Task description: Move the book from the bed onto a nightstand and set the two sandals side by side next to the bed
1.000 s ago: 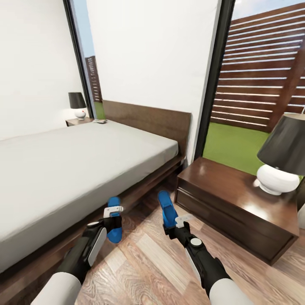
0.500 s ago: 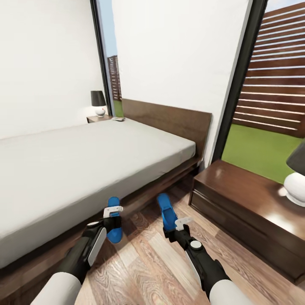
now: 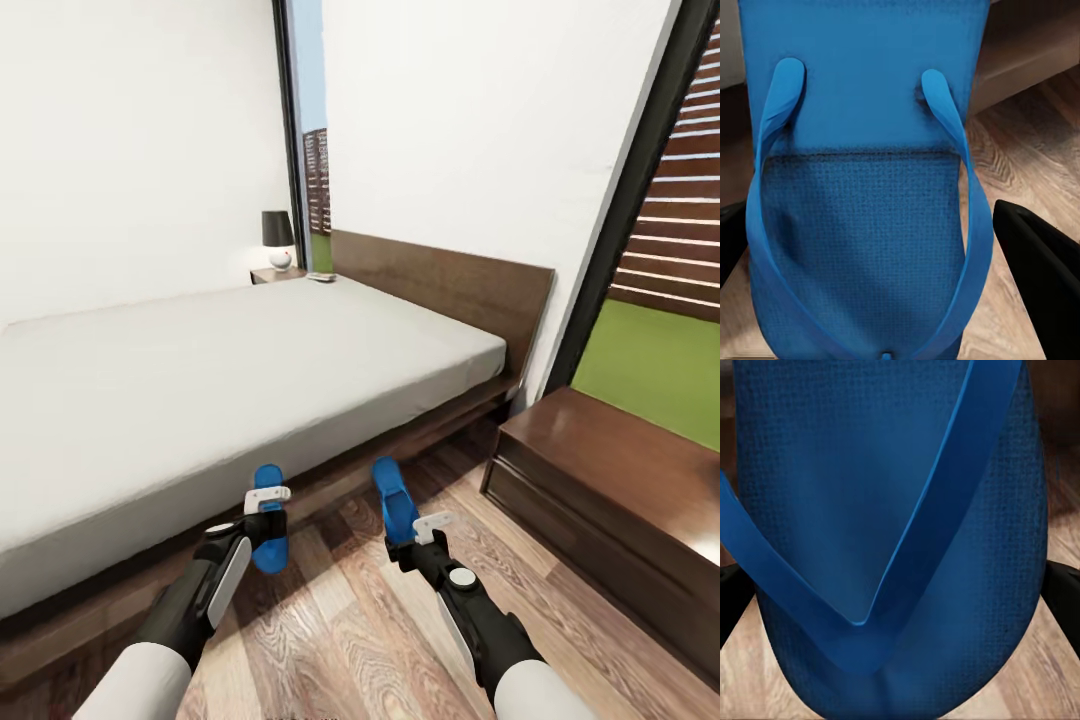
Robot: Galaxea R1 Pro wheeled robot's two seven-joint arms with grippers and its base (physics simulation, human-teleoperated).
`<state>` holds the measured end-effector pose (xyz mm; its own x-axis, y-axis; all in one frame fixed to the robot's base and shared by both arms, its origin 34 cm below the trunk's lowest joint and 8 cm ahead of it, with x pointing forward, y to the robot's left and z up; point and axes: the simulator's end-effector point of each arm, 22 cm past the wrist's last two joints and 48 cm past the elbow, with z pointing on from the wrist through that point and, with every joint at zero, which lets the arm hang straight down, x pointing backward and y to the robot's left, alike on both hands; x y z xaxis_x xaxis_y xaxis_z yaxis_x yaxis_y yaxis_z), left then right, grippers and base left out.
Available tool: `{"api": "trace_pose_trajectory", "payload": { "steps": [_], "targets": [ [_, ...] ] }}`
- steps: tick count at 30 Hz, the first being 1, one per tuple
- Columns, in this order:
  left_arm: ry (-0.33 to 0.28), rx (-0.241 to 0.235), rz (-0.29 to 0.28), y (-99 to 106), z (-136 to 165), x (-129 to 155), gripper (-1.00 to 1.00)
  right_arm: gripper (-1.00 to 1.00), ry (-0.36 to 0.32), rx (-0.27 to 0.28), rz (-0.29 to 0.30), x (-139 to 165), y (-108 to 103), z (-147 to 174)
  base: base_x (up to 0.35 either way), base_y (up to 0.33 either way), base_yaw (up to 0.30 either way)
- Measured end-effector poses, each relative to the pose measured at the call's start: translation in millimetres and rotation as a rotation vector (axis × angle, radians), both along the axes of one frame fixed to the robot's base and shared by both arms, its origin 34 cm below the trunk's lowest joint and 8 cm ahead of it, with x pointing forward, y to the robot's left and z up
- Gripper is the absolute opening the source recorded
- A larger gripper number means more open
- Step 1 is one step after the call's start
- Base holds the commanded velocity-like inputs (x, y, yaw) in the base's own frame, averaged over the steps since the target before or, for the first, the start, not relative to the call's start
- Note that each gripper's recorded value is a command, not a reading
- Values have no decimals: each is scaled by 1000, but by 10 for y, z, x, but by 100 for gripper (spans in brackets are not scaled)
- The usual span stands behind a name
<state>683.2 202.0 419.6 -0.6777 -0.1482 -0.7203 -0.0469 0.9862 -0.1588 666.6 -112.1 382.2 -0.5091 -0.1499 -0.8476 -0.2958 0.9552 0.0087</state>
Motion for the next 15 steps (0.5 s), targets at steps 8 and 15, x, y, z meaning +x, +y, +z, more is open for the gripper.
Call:
{"api": "trace_pose_trajectory", "payload": {
  "steps": [8, 15],
  "targets": [
    [3, 1, -1, 0, -22, -3, -100, -100, 4, 0, 0, -7, 2, -24, 0, 0, 264],
    [7, 0, -1, -2, -41, -6, -100, -100, 8, 0, 0, -13, 2, -45, 0, 0, 264]
  ]
}}
